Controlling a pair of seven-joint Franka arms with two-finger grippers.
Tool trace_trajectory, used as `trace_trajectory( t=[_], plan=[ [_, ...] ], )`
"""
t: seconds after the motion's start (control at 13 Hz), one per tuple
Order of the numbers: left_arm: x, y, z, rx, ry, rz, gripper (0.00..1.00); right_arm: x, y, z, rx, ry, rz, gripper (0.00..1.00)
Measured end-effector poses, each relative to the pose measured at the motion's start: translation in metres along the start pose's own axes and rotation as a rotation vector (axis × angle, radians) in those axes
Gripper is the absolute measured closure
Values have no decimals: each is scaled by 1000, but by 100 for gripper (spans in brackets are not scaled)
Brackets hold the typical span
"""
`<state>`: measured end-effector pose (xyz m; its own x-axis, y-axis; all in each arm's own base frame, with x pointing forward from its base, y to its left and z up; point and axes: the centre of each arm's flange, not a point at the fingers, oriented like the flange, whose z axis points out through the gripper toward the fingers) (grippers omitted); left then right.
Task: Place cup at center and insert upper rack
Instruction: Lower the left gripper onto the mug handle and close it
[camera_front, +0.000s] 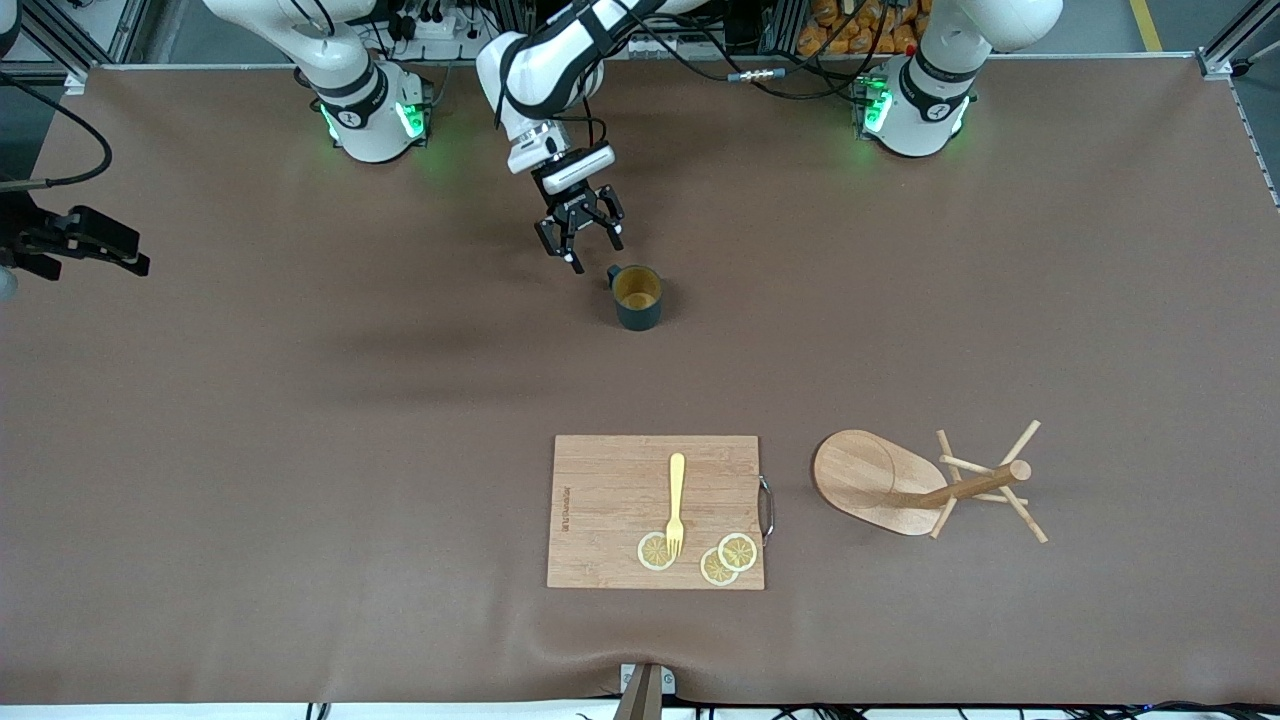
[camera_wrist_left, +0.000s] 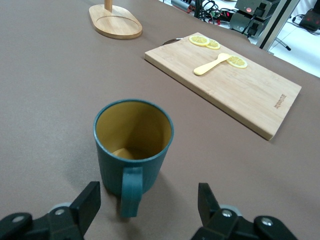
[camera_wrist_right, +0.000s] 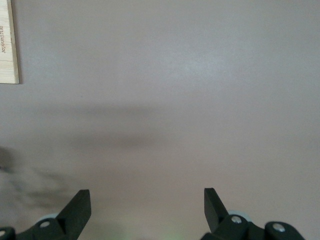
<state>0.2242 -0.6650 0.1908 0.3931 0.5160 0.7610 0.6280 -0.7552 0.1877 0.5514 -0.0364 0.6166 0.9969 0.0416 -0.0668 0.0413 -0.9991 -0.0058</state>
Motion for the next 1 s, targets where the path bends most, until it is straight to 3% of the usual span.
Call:
trace_trajectory(
  t=[0.31, 0.54, 1.0],
  plan=[
    [-21, -12, 18, 18, 34, 29, 16, 0, -1, 0, 0, -1, -3, 0],
    [-29, -18, 23, 26, 48, 40, 32, 0, -2, 1, 1, -1, -4, 0],
    [-35, -21, 32, 33, 58, 38, 35, 0, -3, 2, 2, -4, -5, 0]
  ],
)
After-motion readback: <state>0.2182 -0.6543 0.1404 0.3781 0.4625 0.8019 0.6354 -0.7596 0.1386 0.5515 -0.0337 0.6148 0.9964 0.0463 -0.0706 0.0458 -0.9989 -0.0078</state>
